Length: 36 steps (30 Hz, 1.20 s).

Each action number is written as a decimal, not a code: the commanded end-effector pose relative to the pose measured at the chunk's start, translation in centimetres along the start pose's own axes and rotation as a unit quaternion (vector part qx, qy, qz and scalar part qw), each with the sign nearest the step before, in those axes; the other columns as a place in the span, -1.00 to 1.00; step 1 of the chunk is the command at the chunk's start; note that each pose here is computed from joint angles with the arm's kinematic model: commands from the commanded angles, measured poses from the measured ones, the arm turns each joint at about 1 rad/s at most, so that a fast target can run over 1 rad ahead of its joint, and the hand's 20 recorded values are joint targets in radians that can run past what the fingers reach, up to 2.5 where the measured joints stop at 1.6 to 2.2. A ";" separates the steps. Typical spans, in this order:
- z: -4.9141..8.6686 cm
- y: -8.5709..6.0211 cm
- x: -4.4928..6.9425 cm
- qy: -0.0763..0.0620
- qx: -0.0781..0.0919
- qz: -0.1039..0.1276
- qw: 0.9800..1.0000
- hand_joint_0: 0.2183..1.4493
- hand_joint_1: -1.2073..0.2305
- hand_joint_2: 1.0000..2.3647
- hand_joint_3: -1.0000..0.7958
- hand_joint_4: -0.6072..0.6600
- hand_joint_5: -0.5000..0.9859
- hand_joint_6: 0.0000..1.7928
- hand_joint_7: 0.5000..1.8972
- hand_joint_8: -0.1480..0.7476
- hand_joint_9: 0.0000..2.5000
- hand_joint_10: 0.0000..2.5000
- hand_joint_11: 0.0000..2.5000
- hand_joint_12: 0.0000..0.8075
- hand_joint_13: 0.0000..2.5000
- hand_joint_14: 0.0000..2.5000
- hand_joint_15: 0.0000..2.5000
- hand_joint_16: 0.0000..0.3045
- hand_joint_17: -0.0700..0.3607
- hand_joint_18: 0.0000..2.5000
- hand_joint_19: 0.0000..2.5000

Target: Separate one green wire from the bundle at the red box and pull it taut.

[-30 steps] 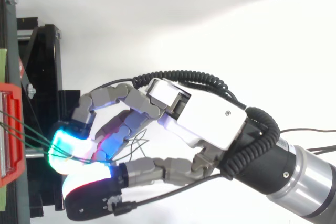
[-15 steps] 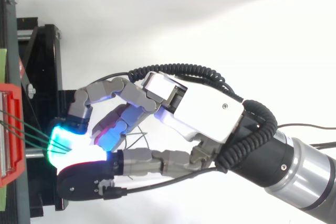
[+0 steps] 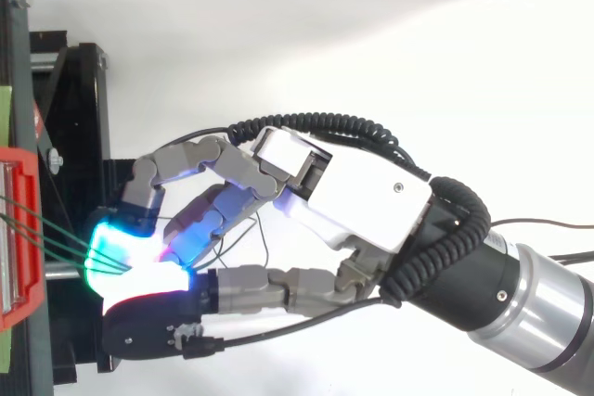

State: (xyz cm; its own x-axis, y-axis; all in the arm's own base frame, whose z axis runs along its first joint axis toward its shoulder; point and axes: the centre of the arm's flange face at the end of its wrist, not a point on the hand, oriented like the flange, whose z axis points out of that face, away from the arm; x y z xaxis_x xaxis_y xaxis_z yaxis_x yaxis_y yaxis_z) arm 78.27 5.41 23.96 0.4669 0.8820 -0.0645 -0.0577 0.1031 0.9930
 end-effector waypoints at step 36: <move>-0.1 -0.1 0.1 0.001 0.001 0.001 1.000 -0.24 -0.52 -0.97 -0.15 -0.19 -0.59 0.02 -0.16 -0.06 -0.05 -0.98 -0.23 -0.16 -0.14 -0.98 -0.57 -0.71 -0.21 -0.28 -0.68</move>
State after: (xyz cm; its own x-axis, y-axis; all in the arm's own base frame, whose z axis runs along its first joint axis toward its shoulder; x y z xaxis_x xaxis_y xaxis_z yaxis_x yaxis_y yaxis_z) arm 78.23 5.47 23.95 0.4663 0.8825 -0.0614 -0.0573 0.0993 0.9934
